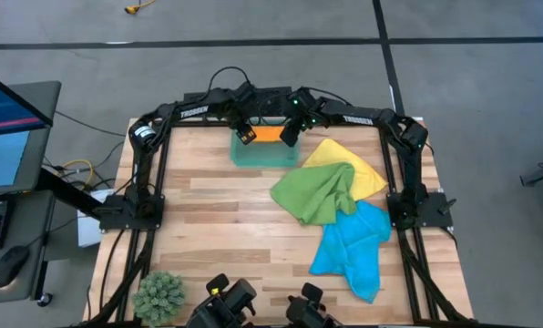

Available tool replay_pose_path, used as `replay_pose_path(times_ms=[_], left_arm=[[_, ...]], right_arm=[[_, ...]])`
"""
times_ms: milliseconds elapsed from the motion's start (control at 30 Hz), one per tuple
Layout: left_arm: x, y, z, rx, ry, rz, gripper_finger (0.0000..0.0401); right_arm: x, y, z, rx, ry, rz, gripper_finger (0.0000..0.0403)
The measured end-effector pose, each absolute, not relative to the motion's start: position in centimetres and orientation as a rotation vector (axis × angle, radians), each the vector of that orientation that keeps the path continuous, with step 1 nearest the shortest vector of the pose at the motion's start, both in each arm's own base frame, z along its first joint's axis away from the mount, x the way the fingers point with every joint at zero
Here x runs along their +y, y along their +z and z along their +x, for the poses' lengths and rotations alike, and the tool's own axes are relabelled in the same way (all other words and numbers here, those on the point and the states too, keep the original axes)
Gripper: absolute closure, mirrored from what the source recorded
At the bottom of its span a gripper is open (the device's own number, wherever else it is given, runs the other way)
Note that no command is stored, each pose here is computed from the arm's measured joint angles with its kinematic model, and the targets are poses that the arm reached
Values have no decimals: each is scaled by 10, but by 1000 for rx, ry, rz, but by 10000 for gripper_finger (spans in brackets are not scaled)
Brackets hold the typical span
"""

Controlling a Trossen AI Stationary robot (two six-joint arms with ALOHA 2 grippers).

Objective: Roll microfiber towels into tight, uniform cylinder then place into a basket
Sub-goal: Put the orange towel into the bin, then fold the green towel

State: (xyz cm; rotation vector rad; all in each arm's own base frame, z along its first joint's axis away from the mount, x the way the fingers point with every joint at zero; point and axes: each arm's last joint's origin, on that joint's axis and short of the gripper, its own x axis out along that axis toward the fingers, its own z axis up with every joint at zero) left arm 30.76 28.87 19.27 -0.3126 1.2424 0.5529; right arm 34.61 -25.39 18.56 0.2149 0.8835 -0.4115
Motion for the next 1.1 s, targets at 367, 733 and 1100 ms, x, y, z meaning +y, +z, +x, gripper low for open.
replay_pose_path(times_ms=[367,733,1100], left_arm=[[286,213,304,1330,553,-302,242],[254,263,304,1214,469,-268,242],[160,267,312,1043,342,-137,242]], right_arm=[[-243,185,350,922,-359,174,260],[-204,250,310,1000,-312,167,310],[-109,263,261,884,-233,156,332]])
